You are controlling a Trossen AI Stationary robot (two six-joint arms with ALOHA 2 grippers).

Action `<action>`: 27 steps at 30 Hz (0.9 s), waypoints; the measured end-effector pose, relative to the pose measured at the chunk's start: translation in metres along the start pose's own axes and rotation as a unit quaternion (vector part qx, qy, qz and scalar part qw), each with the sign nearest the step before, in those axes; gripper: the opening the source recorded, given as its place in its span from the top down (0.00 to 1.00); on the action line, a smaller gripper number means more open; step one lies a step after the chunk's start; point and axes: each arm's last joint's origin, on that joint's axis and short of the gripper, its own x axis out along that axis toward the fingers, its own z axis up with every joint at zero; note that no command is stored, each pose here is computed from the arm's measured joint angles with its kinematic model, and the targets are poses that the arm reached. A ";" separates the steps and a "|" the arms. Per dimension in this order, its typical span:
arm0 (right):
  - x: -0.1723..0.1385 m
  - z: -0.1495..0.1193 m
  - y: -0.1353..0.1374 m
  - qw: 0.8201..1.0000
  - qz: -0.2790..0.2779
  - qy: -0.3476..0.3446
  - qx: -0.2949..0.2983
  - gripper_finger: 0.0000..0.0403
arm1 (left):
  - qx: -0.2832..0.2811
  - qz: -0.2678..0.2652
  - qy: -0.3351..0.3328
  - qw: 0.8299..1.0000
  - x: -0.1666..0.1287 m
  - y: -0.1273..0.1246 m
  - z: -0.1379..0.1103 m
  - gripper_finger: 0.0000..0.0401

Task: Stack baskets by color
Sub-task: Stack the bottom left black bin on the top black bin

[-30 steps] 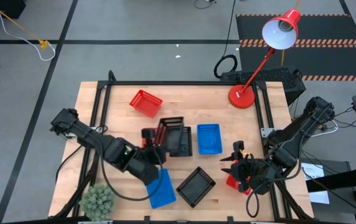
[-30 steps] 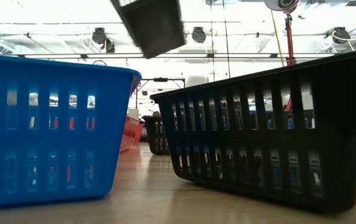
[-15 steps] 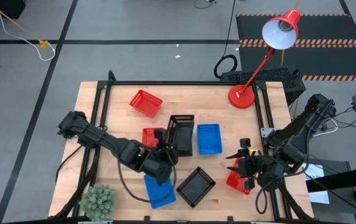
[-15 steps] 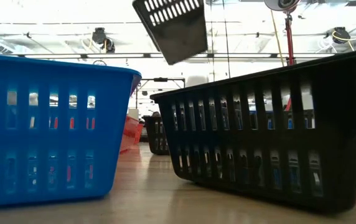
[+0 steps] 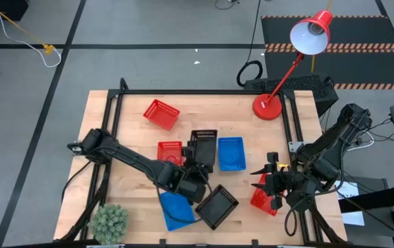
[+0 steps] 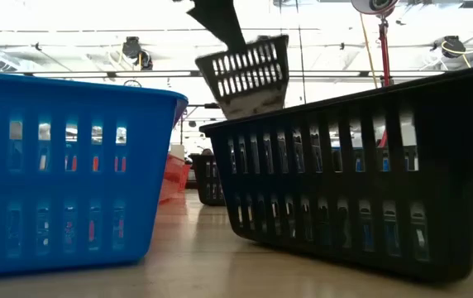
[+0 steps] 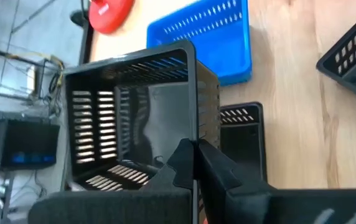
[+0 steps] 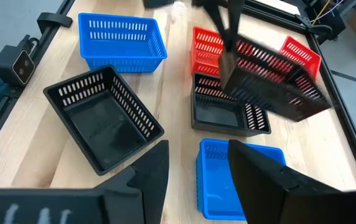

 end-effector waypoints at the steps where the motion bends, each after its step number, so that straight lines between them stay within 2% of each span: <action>1: 0.000 0.000 0.000 1.000 0.000 0.000 0.000 0.61 | -0.002 -0.001 0.003 1.000 0.002 -0.003 -0.001 0.98; 10: 0.000 -0.001 0.000 1.000 -0.001 0.002 -0.002 0.61 | -0.043 -0.011 0.008 0.999 0.004 -0.014 -0.002 0.98; 27: 0.000 0.000 0.000 1.000 -0.001 0.002 -0.002 0.61 | -0.058 -0.009 0.032 0.998 0.014 -0.024 -0.017 0.97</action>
